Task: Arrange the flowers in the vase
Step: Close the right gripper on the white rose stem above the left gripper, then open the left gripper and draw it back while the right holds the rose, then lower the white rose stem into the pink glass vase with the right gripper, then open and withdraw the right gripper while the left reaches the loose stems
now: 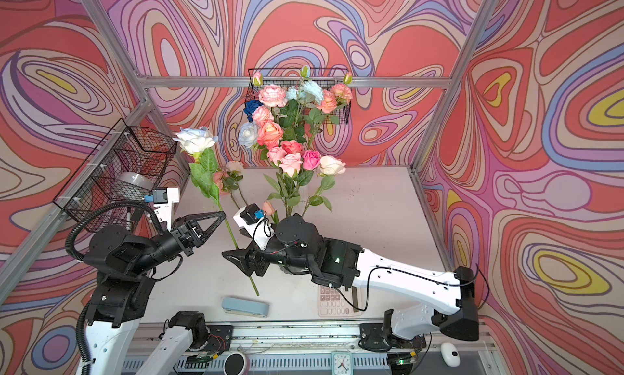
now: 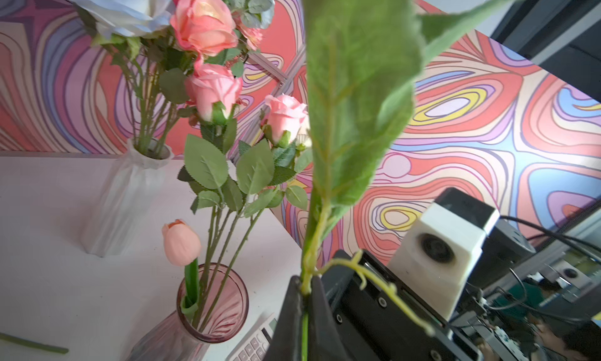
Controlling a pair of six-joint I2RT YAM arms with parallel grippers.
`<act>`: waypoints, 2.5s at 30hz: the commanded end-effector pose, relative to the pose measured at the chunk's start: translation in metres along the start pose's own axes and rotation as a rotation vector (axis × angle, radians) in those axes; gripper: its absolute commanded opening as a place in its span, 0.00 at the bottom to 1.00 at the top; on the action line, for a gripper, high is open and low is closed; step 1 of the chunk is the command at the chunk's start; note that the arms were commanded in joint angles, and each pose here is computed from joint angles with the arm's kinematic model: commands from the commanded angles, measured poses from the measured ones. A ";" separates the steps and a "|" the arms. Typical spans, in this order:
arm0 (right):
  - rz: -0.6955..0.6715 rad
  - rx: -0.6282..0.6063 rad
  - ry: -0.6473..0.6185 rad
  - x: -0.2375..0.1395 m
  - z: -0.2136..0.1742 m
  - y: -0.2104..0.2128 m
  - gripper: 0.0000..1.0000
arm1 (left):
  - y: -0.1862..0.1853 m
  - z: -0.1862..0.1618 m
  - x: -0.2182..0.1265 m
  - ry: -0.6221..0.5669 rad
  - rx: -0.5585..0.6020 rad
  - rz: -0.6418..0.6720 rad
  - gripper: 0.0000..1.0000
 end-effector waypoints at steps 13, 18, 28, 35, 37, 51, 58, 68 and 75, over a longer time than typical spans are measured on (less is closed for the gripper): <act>0.009 -0.023 -0.108 -0.011 0.014 0.005 0.00 | -0.013 0.001 -0.007 -0.074 0.033 -0.068 0.88; -0.117 -0.051 -0.259 -0.044 0.019 -0.007 0.00 | -0.006 -0.005 -0.010 -0.093 0.019 0.032 0.94; -0.339 -0.218 -0.616 -0.098 0.029 -0.025 0.00 | 0.018 -0.028 -0.010 -0.084 -0.041 0.139 1.00; -0.427 -0.340 -0.710 -0.078 0.030 -0.032 0.00 | 0.032 -0.043 -0.010 -0.071 -0.092 0.180 1.00; -0.444 -0.348 -0.703 -0.068 0.029 -0.040 0.00 | 0.033 -0.045 -0.009 -0.068 -0.098 0.181 1.00; -0.587 -0.131 -0.447 -0.034 -0.047 -0.104 0.00 | 0.050 -0.059 -0.007 -0.038 -0.162 0.242 1.00; -0.703 0.081 -0.237 -0.038 -0.060 -0.111 0.19 | 0.062 -0.064 -0.004 0.010 -0.212 0.310 0.98; -0.653 0.261 -0.129 -0.064 -0.045 -0.092 0.53 | 0.094 -0.081 -0.003 0.114 -0.337 0.553 0.95; -0.511 0.282 -0.213 -0.099 -0.045 -0.082 0.54 | 0.144 -0.095 0.011 0.187 -0.418 0.741 0.78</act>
Point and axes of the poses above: each gripper's point midway between its finger pads, its own x axis out along the fingers, its own y axis along the line the jaws close on, z = x × y, the point moved 9 cm from there along -x, back along the fingers, and after that the axes turned 12 degrees about x, right-handed, at the moved point
